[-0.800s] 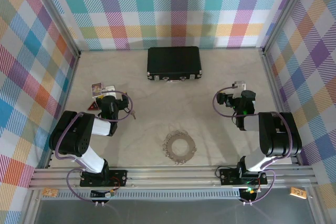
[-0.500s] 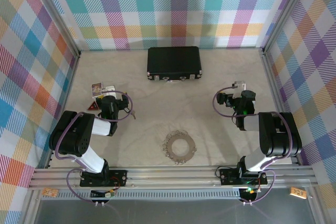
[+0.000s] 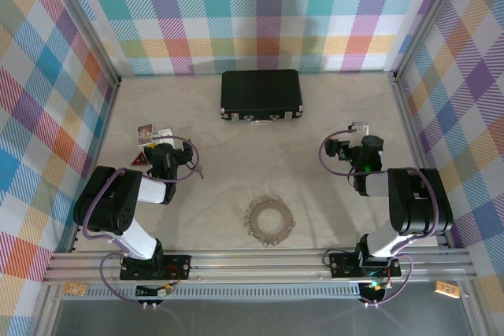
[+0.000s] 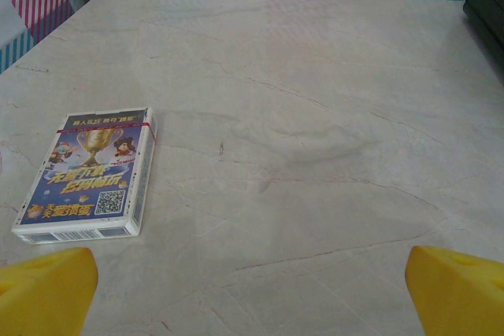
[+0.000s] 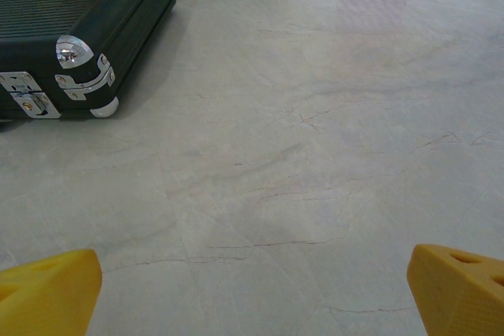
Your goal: Put the keys on the keyring
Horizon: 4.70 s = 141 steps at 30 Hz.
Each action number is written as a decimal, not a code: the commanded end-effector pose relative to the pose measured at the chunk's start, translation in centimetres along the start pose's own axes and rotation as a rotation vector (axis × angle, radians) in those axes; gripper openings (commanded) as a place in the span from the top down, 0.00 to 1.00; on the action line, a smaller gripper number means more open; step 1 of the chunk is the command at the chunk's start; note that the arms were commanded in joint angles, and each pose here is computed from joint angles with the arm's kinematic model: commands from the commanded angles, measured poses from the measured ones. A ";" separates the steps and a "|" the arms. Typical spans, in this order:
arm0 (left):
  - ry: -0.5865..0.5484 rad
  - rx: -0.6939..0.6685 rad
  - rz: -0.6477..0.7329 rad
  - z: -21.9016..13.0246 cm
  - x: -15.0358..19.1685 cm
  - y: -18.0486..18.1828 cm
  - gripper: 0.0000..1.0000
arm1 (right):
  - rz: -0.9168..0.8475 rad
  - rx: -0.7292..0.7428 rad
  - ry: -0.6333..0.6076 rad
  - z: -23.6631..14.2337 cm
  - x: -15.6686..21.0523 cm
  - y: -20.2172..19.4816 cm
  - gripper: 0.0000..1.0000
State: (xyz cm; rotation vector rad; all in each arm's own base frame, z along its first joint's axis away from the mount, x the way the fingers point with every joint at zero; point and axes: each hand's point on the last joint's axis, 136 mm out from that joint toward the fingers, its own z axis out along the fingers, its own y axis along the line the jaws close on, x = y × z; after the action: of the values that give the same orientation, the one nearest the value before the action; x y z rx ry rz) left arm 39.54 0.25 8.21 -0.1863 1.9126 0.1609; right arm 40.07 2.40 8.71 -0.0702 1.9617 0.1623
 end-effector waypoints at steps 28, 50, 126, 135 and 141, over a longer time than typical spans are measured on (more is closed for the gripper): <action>-0.012 -0.001 -0.012 -0.3 -0.5 0.3 0.00 | 0.010 0.001 -0.012 -0.4 -0.4 0.1 0.01; -0.012 -0.003 -0.013 -0.3 -0.5 0.3 0.00 | 0.010 0.000 -0.010 -0.4 -0.3 0.2 0.01; 0.763 0.976 -0.256 -24.0 5.0 -20.5 0.25 | 0.147 -0.508 1.002 -14.4 11.7 23.6 0.51; 0.772 0.968 -0.241 -24.2 5.6 -20.5 0.00 | 0.081 -0.511 1.011 -13.6 11.4 25.0 0.59; 0.778 0.945 -0.240 -24.0 5.8 -20.4 0.00 | 0.043 -0.509 1.018 -13.4 11.4 25.7 0.62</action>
State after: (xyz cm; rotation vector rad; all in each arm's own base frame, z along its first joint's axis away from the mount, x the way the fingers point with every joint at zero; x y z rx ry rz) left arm 20.02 -24.86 10.96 0.2004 2.4684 -1.1245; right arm 20.16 25.93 5.18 -0.4854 2.8765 0.8032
